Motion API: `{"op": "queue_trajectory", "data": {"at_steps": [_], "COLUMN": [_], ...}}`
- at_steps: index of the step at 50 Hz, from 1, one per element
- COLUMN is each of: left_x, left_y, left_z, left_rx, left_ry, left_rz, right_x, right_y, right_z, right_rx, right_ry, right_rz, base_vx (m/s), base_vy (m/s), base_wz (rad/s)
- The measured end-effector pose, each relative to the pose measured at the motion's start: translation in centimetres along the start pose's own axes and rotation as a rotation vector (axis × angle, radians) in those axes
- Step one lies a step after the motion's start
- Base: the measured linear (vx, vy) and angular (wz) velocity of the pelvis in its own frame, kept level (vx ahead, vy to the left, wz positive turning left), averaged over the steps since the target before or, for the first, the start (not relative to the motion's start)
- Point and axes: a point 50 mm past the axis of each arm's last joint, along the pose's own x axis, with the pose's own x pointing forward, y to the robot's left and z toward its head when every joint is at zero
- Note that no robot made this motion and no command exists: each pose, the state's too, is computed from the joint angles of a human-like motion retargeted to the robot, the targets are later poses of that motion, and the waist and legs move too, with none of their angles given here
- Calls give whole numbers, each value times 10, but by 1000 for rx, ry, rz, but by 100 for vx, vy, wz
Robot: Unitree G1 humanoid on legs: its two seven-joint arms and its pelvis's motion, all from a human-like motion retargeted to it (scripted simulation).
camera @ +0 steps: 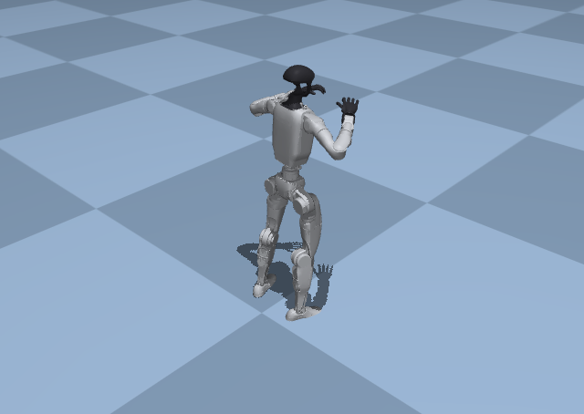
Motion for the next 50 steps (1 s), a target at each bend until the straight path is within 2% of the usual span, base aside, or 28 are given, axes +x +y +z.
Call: {"op": "queue_trajectory", "data": {"at_steps": [11, 17, 20, 25, 40, 42, 48, 50], "left_x": [-32, -37, -38, -40, -43, -46, -46, -47], "left_y": [20, 40, 41, 50, 49, 47, 49, 53], "left_z": [-9, -13, -14, -13, -16, -21, -20, -21], "left_rx": [-41, 63, 86, 151, 154, 118, 109, 155], "left_ry": [165, 186, 199, 195, 225, 260, 246, 262], "left_rz": [-104, -9, -18, 34, 17, -37, -32, -49], "right_x": [-30, -35, -36, -42, -52, -53, -55, -53], "right_y": [-21, -33, -33, -42, -46, -46, -46, -49], "right_z": [-22, -22, -26, -26, -30, -31, -30, -32], "right_rx": [19, 43, -26, -92, -158, -226, -187, -258], "right_ry": [247, 246, 280, 289, 360, 396, 382, 392], "right_rz": [132, 28, 77, 0, 41, 115, 77, 118], "base_vx": [0, 0, 0, 0, 0, 3, 0, 0], "base_vy": [0, 0, 0, 0, 0, 5, 0, 0], "base_wz": [0, 0, 0, 0, 1, 18, 0, 0]}}
